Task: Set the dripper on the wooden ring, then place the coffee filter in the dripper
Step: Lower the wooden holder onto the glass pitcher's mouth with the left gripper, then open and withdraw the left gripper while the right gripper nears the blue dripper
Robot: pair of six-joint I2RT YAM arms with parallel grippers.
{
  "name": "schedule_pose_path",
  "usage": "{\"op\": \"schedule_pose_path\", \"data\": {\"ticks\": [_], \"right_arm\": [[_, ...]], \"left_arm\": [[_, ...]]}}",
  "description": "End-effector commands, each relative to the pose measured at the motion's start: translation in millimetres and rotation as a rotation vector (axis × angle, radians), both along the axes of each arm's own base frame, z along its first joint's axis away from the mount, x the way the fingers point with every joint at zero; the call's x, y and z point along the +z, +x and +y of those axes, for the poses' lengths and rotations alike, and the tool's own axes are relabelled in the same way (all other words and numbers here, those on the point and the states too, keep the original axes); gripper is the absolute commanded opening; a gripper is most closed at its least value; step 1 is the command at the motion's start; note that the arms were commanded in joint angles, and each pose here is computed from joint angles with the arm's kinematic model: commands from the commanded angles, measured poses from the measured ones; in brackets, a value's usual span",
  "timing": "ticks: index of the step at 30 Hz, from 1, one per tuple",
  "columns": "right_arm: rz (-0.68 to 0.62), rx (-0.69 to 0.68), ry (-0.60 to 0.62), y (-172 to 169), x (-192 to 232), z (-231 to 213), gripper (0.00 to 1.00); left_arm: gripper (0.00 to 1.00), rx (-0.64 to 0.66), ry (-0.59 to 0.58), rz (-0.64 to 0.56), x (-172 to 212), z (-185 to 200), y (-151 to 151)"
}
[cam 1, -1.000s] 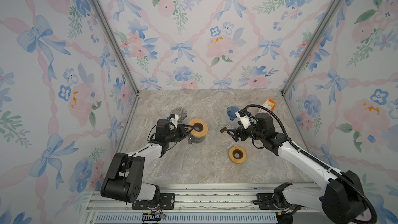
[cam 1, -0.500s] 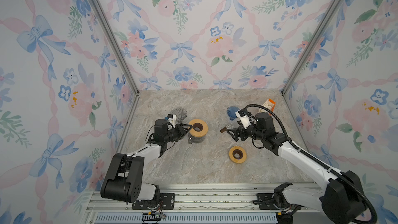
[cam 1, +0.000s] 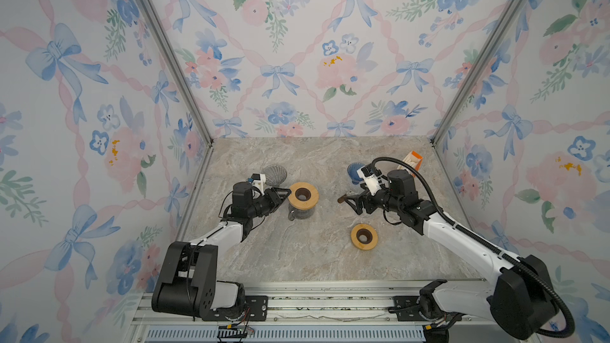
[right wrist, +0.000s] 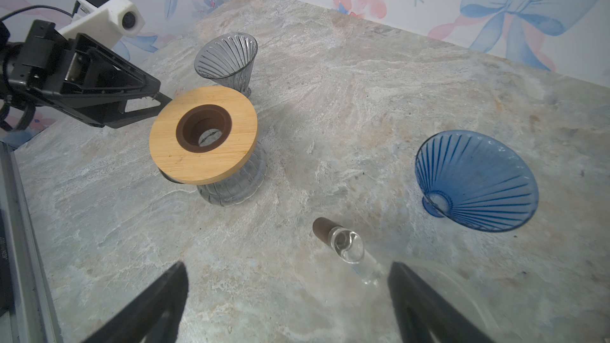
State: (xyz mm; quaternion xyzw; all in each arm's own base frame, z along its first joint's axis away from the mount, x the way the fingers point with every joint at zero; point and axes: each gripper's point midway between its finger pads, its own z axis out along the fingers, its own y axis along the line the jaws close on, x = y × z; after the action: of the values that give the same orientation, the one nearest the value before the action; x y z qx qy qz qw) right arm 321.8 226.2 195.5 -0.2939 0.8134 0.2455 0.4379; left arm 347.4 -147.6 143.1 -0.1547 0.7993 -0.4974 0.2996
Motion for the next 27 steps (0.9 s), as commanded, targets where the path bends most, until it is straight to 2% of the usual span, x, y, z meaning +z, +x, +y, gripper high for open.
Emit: {"op": "schedule_pose_path", "data": {"ticks": [1,9,14,18,23,24,27], "right_arm": [[-0.020,0.026,0.023,1,15,11,0.96],[-0.026,0.041,0.029,2,20,16,0.96],[-0.034,0.051,0.033,2,24,19,0.97],[-0.046,0.063,0.043,1,31,23,0.96],[-0.075,0.080,0.053,1,42,33,0.96],[-0.080,0.081,0.053,1,43,34,0.96],[-0.094,0.087,0.047,2,46,41,0.96]], "left_arm": [[0.45,0.003,0.032,-0.021,2,5,-1],[0.46,0.019,0.044,-0.027,5,15,-1],[0.53,0.024,0.093,-0.049,17,21,2],[0.63,0.032,0.172,-0.059,26,29,5],[0.83,0.041,0.289,-0.082,38,39,7],[0.87,0.049,0.298,-0.119,54,41,13],[0.95,0.053,0.336,-0.136,64,47,17]]}}
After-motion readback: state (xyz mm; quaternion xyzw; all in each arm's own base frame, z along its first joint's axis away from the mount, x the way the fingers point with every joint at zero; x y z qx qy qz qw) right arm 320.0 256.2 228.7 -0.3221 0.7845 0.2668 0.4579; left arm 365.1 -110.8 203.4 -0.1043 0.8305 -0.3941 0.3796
